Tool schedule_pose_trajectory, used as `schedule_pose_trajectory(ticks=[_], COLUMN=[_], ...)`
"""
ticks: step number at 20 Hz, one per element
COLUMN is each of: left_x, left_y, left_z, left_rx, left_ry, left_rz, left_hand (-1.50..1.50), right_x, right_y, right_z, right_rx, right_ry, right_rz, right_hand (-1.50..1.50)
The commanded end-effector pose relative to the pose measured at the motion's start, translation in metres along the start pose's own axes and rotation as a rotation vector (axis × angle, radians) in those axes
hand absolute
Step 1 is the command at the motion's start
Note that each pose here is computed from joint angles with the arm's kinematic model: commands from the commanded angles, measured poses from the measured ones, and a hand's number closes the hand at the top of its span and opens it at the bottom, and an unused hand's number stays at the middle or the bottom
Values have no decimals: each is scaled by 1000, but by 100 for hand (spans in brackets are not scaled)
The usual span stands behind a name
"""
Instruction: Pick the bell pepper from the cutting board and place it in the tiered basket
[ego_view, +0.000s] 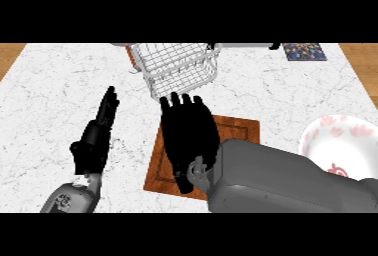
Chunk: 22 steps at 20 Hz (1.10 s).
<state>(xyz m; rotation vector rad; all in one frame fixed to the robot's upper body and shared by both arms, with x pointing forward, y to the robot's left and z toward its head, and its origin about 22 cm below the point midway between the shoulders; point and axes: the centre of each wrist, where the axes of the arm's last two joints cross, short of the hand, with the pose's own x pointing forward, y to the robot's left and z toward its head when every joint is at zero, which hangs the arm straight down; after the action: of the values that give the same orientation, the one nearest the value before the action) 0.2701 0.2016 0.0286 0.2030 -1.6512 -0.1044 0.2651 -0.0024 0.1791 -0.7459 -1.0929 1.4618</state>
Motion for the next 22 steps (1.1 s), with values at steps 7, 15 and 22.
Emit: schedule_pose_trajectory(ticks=[7, 15, 22], left_x=[1, -5, 0], left_y=[5, -7, -7], left_z=[2, -1, 9], left_rx=[-4, 13, -6], left_ry=[3, -6, -4], left_rz=[8, 0, 0], left_hand=[0, 0, 0], right_x=[9, -13, -19], right_y=[1, 24, 31], right_z=[-7, -20, -14], right_rx=[-20, -16, 10], right_ry=[235, 307, 278], right_rz=[178, 139, 101], right_hand=[-150, -150, -150])
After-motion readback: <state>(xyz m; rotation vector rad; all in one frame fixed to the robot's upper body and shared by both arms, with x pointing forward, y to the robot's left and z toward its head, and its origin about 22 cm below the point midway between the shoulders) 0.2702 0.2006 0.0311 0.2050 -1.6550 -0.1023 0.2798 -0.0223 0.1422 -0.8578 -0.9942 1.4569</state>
